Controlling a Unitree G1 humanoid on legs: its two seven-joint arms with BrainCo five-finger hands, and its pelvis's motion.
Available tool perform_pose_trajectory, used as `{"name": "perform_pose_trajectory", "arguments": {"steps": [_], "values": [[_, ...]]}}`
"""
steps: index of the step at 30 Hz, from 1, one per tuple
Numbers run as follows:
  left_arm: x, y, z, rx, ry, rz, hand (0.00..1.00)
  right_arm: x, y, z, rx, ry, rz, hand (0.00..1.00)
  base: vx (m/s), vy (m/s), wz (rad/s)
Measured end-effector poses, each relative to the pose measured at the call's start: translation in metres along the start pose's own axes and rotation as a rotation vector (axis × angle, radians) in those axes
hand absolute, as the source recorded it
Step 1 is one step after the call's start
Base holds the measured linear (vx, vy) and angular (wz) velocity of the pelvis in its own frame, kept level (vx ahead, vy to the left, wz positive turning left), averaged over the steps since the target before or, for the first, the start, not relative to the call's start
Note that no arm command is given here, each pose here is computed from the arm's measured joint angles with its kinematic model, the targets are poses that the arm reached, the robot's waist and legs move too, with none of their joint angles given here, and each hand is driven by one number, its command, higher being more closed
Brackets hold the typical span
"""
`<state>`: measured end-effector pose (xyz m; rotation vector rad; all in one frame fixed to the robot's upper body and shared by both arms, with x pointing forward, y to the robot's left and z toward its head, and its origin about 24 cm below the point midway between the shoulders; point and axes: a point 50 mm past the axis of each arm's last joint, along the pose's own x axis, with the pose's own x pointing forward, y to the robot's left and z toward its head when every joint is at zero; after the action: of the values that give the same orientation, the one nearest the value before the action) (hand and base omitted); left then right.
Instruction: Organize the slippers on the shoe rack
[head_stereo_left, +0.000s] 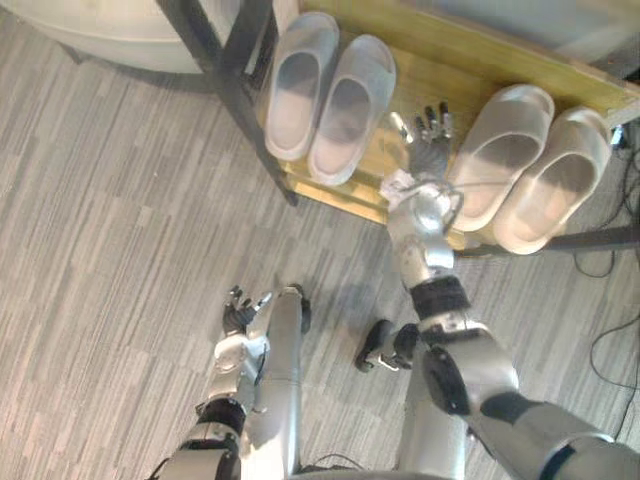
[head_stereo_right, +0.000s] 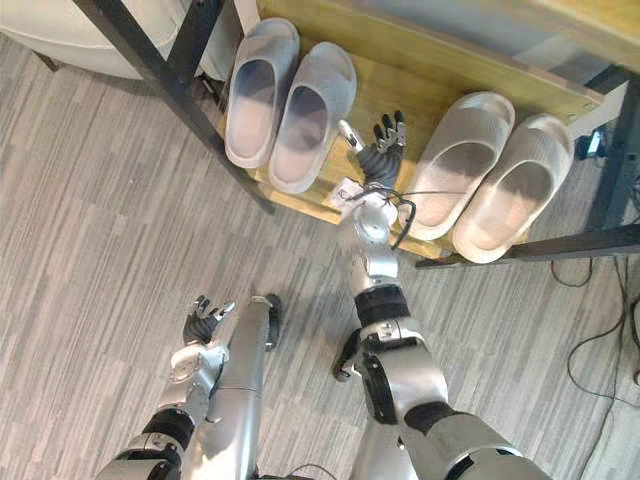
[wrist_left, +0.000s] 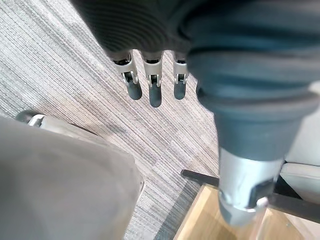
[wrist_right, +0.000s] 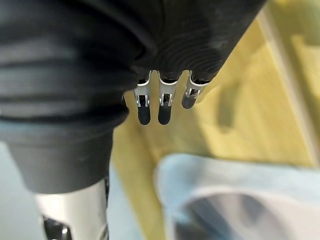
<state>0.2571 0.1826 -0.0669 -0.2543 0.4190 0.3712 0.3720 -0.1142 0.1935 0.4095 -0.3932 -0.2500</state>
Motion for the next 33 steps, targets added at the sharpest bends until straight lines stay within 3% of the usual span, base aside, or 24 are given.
{"name": "perform_pose_trajectory", "arguments": {"steps": [8,15,18,19,26,30,33], "values": [[-0.019,0.023,-0.034,0.1,0.09,0.009,0.0,-0.074,-0.015,-0.035,-0.325,-0.008,0.188,0.0,0.04,0.039,-0.09],[-0.042,0.019,-0.07,0.271,0.205,-0.124,0.0,-0.147,-0.052,-0.093,-0.571,0.251,0.356,0.0,0.13,0.061,-0.07],[-0.049,0.015,-0.085,0.348,0.267,-0.183,0.0,-0.17,-0.085,-0.125,-0.726,0.431,0.387,0.0,0.13,0.044,0.03],[-0.053,0.012,-0.09,0.376,0.281,-0.215,0.0,-0.186,-0.114,-0.138,-0.815,0.549,0.368,0.0,0.11,0.021,0.01],[-0.058,0.029,-0.095,0.434,0.304,-0.208,0.0,-0.253,-0.199,-0.161,-0.948,0.953,0.246,0.0,0.07,-0.014,-0.02],[-0.062,0.03,-0.101,0.458,0.327,-0.219,0.0,-0.295,-0.24,-0.16,-0.954,1.17,0.132,0.0,-0.02,-0.014,-0.08],[-0.067,0.028,-0.107,0.508,0.344,-0.255,0.0,-0.303,-0.25,-0.158,-0.891,1.217,0.043,0.0,-0.06,-0.004,-0.13]]}}
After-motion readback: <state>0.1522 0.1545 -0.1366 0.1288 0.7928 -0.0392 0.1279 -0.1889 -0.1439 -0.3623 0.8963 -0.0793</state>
